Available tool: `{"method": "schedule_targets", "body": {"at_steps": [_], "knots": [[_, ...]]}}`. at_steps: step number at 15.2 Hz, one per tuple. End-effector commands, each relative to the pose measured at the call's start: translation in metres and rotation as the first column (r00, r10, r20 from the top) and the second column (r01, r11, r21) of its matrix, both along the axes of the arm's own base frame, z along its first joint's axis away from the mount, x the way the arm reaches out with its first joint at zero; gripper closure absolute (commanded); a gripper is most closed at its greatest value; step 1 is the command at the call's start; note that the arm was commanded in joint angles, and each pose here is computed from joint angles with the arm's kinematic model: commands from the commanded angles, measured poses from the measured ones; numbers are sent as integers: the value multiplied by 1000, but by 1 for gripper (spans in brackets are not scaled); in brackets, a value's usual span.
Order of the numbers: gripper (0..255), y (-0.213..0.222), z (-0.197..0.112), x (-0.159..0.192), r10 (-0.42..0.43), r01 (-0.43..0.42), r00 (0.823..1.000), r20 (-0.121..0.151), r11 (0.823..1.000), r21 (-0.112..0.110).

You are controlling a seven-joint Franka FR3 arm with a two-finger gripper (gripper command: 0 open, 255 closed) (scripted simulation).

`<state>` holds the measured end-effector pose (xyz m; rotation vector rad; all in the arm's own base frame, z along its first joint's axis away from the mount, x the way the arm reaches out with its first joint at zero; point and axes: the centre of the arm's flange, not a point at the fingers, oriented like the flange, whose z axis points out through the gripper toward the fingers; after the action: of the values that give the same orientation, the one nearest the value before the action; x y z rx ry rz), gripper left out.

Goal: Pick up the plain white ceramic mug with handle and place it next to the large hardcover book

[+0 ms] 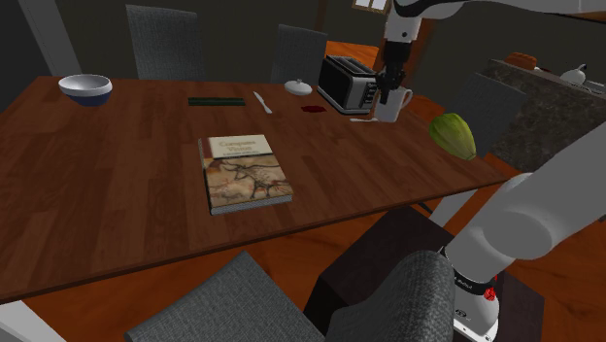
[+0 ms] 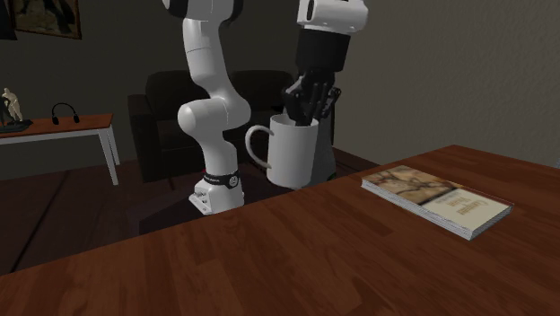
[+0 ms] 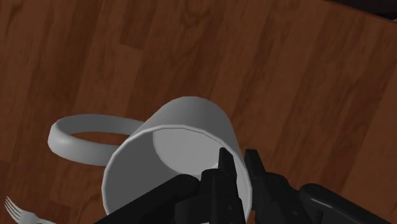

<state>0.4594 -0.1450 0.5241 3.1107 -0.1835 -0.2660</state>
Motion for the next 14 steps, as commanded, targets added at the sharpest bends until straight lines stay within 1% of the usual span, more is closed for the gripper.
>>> {"method": "schedule_targets", "body": {"at_steps": [1,14], "knots": [[255,28,-1,-3,-2,2,1000,0,1000,-1],[255,198,0,-26,-2,2,1000,0,1000,-1]]}}
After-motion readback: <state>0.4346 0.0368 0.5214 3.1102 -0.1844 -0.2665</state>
